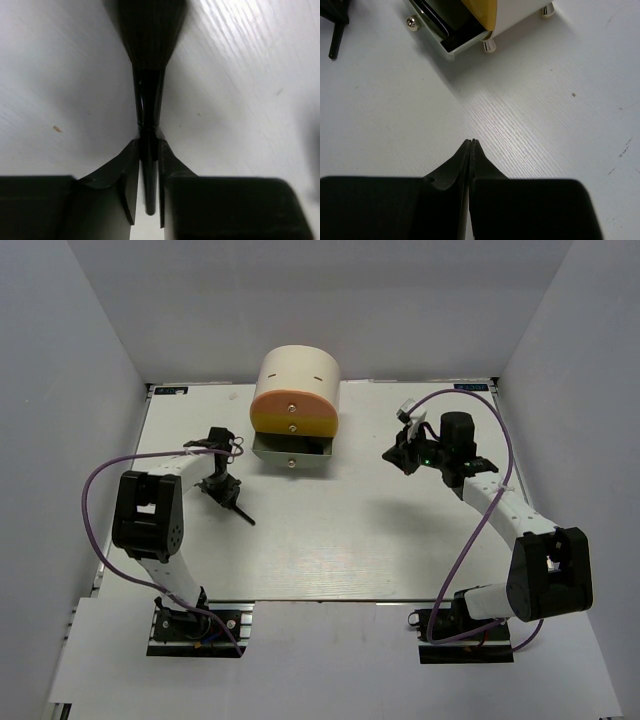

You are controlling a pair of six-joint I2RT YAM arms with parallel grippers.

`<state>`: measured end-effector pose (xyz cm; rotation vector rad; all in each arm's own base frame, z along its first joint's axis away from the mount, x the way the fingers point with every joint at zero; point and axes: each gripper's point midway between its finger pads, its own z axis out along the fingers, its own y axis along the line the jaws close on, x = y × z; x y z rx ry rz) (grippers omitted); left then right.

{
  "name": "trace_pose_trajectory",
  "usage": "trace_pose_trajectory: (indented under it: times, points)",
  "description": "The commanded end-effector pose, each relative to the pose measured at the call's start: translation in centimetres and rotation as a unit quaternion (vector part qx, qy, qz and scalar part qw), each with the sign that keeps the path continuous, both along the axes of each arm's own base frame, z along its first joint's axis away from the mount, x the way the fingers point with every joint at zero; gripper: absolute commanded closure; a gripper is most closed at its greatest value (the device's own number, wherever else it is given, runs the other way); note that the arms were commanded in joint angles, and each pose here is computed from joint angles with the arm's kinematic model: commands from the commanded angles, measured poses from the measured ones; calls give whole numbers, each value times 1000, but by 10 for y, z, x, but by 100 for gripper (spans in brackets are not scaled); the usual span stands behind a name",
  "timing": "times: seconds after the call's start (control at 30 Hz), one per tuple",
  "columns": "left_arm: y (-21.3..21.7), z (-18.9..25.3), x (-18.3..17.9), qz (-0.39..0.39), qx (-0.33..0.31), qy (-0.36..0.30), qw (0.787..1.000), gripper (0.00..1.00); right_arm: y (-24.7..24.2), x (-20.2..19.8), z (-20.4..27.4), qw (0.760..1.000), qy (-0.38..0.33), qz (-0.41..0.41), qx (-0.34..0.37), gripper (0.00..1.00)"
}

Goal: Organize the makeup

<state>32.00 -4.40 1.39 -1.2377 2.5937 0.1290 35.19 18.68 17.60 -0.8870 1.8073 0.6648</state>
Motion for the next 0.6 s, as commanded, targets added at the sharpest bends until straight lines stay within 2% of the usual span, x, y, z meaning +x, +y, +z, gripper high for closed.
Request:
trace_pose_trajectory:
  times: [0.0,0.1,0.13,0.2,0.27,0.33,0.4,0.47,0.57]
  points:
    - [-3,-5,-4,-10,-12,-3,1000,77,-2,4,17,999,-29,-4,12,100]
    - [-4,-10,-8,-14,-25,4,1000,89,-1,3,17,1000,-28,-1,13,100]
    - [-6,-8,-7,-16,-31,-1,999,97,-1,3,17,1000,-28,-1,13,100]
    - [-14,4,-2,-25,-52,-26,998,100,-2,3,18,1000,-28,-1,13,100]
    - [-30,34,13,-56,-75,-86,992,100,-2,4,18,1000,-27,-1,13,100]
    - [-60,63,23,-90,-136,-139,977,100,-1,4,17,1000,-24,-1,12,100]
    - [-83,105,34,-116,-190,-209,952,100,-2,4,17,1000,-25,-2,13,97]
    - [-97,138,38,-122,-225,-254,933,100,-1,5,16,1000,-22,-2,14,97]
    - [-121,165,45,-125,-279,-283,909,100,-1,6,17,1000,-24,-3,15,100]
